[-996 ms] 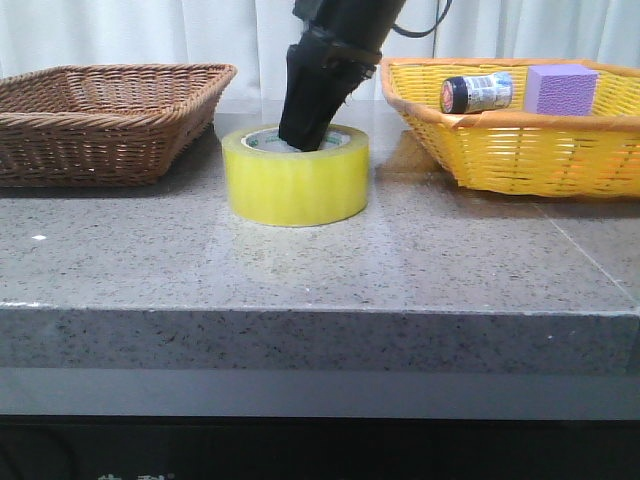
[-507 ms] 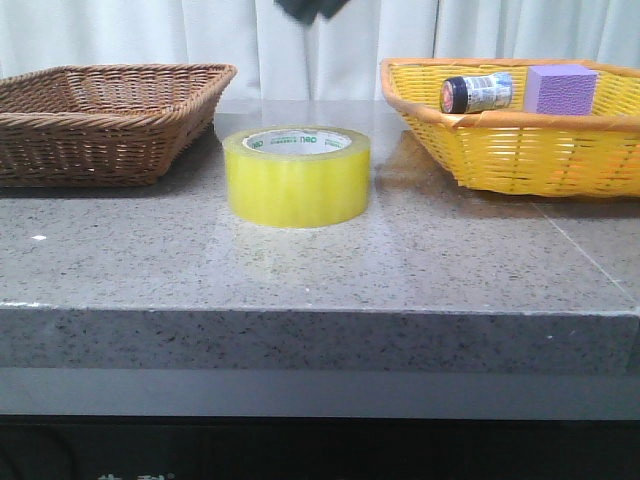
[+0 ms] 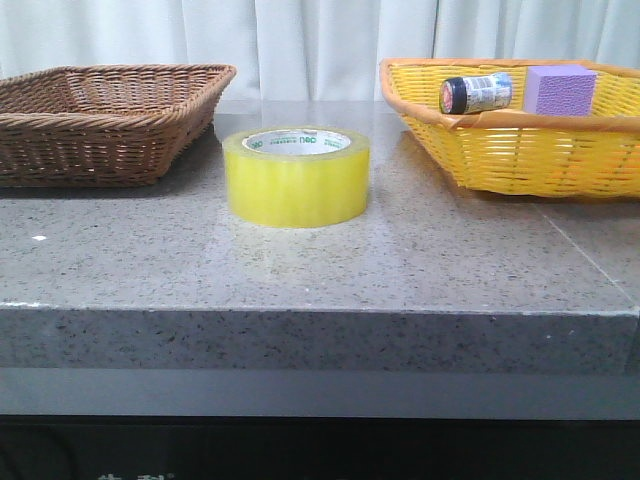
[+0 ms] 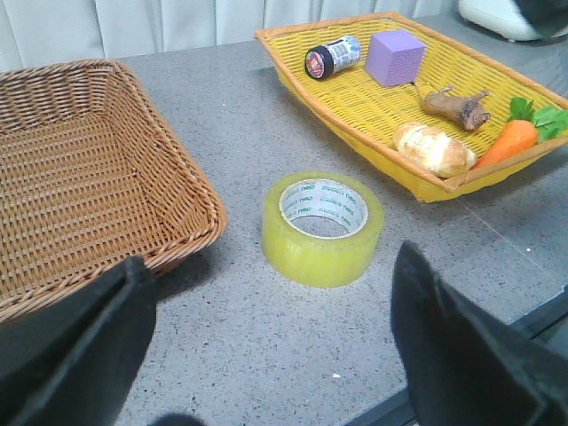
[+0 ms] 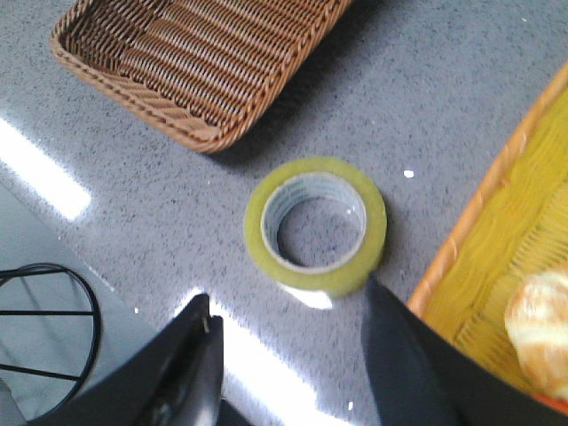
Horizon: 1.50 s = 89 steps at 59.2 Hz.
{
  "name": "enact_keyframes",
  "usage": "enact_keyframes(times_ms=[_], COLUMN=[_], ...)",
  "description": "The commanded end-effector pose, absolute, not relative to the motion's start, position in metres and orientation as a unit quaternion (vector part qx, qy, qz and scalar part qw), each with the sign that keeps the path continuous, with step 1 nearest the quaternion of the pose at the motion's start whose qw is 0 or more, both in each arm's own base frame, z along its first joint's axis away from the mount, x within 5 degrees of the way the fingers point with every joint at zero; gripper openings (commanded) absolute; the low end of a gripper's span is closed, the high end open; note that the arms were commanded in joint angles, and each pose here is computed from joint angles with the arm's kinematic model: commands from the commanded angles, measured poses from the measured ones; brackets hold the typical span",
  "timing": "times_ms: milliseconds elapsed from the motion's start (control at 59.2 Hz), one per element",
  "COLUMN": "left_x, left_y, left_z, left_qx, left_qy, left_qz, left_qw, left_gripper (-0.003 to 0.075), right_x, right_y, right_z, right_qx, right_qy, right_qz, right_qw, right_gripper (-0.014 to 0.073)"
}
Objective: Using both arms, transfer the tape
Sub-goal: 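Withdraw the right gripper upward away from the tape roll, then lower the left gripper onto the tape roll and grip its rim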
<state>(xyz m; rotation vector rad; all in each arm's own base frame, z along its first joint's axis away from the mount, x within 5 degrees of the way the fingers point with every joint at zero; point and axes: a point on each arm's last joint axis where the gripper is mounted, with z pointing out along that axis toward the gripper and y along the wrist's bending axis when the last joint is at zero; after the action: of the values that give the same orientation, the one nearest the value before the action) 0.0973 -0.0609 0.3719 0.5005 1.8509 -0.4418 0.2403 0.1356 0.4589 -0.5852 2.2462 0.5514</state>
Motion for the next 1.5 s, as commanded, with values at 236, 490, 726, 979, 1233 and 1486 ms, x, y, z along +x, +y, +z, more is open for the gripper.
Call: enact_keyframes(times_ms=[236, 490, 726, 979, 1233, 1486], left_x=[0.098, 0.098, 0.098, 0.116, 0.164, 0.219], left_y=[-0.062, -0.062, -0.063, -0.077, -0.105, -0.137], left_z=[0.389, 0.389, 0.391, 0.403, 0.410, 0.394], left_qx=[0.201, 0.200, 0.192, 0.319, 0.429, 0.516], left_qy=[0.754, 0.753, 0.749, 0.771, 0.778, 0.759], left_qz=[-0.202, -0.202, -0.215, -0.143, -0.101, -0.084], left_qw=[0.591, 0.593, 0.596, 0.532, 0.448, 0.387], left_gripper=[0.0545, 0.0545, 0.0545, 0.0545, 0.0545, 0.0545], right_x=[0.151, 0.107, 0.099, 0.099, 0.099, 0.099], right_y=[0.090, 0.067, 0.063, 0.063, 0.063, 0.063], right_z=[0.435, 0.398, 0.390, 0.390, 0.390, 0.390], right_qx=[-0.184, -0.166, -0.166, -0.166, -0.166, -0.166], right_qy=[0.820, 0.798, 0.796, 0.797, 0.797, 0.797], right_qz=[0.234, 0.237, 0.238, 0.238, 0.238, 0.238], right_qw=[0.489, 0.528, 0.531, 0.531, 0.531, 0.531], right_gripper=[0.0391, 0.0391, 0.0391, 0.0391, 0.0391, 0.0391])
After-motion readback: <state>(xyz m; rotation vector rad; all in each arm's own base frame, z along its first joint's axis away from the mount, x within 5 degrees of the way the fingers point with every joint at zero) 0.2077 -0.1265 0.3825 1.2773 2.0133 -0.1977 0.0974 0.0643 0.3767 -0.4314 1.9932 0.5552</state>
